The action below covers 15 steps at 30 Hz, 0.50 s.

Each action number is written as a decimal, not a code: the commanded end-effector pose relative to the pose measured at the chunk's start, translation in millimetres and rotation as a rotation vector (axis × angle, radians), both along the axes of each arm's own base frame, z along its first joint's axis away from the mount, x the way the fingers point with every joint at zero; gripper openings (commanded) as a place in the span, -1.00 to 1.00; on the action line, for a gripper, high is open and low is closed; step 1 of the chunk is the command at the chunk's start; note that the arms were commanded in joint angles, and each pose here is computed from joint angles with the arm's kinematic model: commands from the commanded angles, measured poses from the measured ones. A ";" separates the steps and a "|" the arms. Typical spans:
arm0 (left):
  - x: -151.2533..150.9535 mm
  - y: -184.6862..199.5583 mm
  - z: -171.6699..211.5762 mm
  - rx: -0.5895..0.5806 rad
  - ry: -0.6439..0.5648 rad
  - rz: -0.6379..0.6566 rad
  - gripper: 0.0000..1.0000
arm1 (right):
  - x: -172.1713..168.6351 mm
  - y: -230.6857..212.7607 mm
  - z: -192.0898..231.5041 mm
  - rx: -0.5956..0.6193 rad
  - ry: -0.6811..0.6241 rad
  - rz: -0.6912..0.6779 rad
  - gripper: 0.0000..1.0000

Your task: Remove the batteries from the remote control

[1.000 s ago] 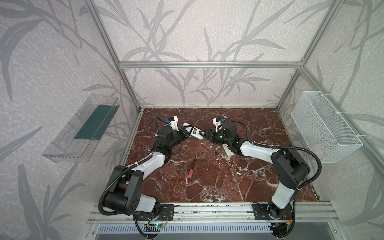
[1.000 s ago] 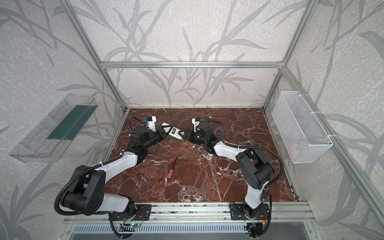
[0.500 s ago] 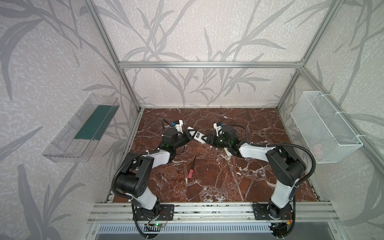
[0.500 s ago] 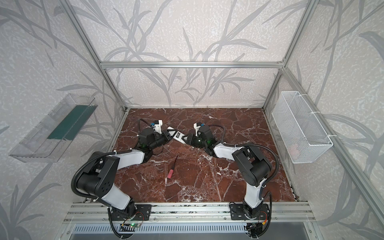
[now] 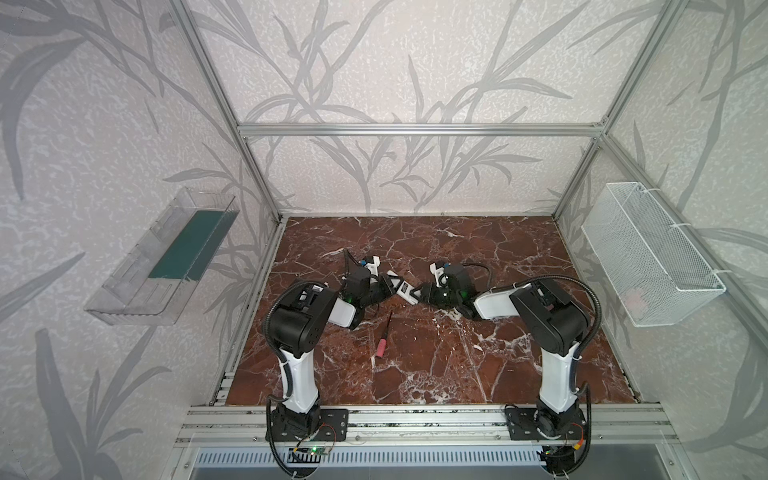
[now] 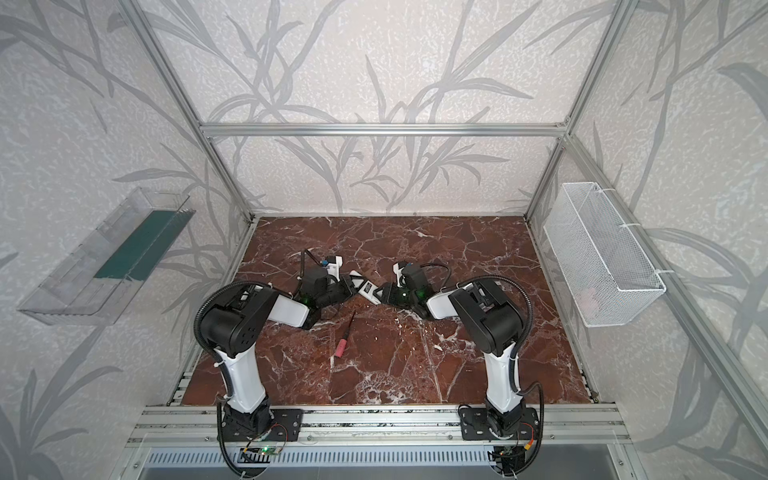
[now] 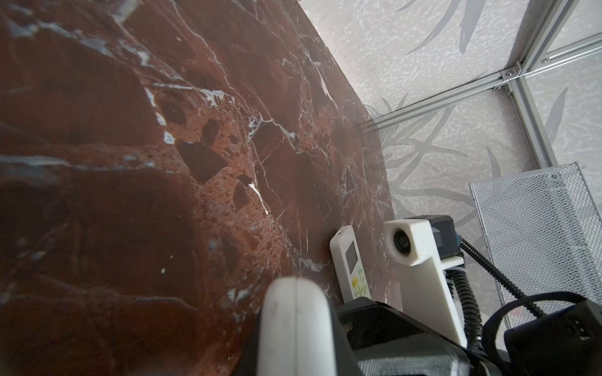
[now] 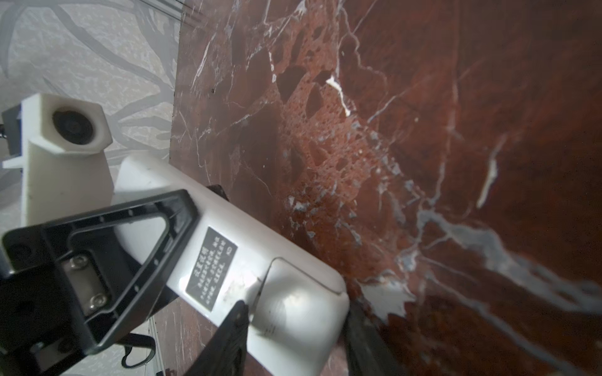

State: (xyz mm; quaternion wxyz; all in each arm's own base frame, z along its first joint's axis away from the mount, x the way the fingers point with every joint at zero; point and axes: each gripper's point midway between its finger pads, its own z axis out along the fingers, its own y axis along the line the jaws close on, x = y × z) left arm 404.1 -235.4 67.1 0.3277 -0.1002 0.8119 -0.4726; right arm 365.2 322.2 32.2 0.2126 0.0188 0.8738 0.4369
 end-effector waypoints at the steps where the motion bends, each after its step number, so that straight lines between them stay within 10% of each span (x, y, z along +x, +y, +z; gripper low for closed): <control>1: -2.2 -22.1 32.8 0.007 -0.106 -0.107 -1.00 | -24.4 -26.4 -42.4 -0.136 0.099 0.003 -0.05; 15: 0.8 -19.1 58.2 0.237 -0.194 -0.189 -1.00 | -18.6 -49.4 -3.7 -0.336 -0.053 0.057 0.05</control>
